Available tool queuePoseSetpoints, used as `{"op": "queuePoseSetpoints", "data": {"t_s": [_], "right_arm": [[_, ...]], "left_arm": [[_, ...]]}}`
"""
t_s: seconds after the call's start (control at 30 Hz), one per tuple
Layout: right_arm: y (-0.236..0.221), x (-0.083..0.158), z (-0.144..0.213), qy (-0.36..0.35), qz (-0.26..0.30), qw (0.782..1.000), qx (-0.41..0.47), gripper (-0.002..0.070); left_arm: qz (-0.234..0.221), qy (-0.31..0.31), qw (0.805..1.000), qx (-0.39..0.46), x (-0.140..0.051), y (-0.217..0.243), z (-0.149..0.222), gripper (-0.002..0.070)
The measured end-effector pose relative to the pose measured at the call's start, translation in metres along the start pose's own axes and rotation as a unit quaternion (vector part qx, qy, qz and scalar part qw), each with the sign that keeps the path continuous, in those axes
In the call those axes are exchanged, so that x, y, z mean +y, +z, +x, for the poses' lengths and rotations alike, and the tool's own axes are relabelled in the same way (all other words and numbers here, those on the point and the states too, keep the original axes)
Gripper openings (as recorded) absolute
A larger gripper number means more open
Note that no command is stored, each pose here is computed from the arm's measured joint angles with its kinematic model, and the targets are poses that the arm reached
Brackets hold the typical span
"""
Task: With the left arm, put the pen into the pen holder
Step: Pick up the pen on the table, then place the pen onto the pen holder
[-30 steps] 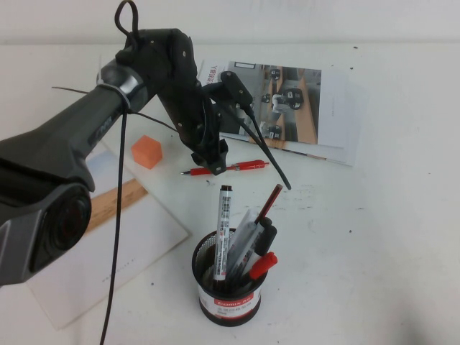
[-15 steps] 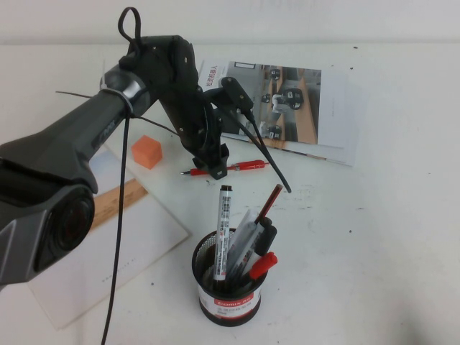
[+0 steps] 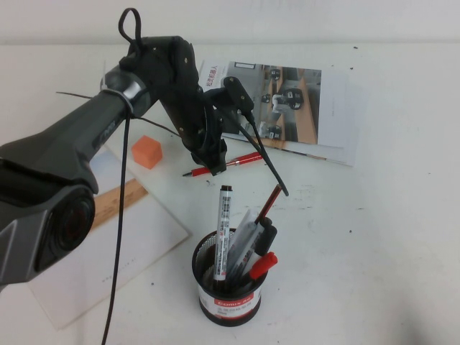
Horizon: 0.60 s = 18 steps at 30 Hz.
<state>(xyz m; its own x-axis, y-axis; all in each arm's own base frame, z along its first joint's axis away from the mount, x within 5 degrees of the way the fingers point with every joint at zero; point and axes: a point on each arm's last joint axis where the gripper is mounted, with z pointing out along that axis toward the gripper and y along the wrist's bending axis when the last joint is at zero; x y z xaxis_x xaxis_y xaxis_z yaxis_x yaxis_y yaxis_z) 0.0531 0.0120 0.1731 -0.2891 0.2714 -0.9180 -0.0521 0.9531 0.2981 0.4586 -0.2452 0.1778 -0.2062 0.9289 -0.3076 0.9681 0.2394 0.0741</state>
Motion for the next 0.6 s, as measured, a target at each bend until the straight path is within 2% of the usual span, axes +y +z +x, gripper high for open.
{"op": "queuePoseSetpoints", "data": {"t_s": [0.17,0.27,0.43,0.6], "right_arm": [[0.000,0.000,0.000,0.000,0.000,1.000,0.000,-0.0022],[0.000,0.000,0.000,0.000,0.000,1.000,0.000,-0.0022],[0.000,0.000,0.000,0.000,0.000,1.000,0.000,-0.0022],[0.000,0.000,0.000,0.001,0.000,1.000,0.000,-0.0022]], "left_arm": [[-0.004,-0.004,1.000,0.001,0.000,-0.007,-0.001,0.0066],[-0.021,-0.014,1.000,-0.002,-0.001,-0.027,-0.003,0.0066],[-0.089,-0.046,0.994,-0.038,-0.007,-0.106,-0.013,0.0066],[-0.133,-0.079,0.983,-0.095,-0.025,-0.183,-0.017,0.0066]]}}
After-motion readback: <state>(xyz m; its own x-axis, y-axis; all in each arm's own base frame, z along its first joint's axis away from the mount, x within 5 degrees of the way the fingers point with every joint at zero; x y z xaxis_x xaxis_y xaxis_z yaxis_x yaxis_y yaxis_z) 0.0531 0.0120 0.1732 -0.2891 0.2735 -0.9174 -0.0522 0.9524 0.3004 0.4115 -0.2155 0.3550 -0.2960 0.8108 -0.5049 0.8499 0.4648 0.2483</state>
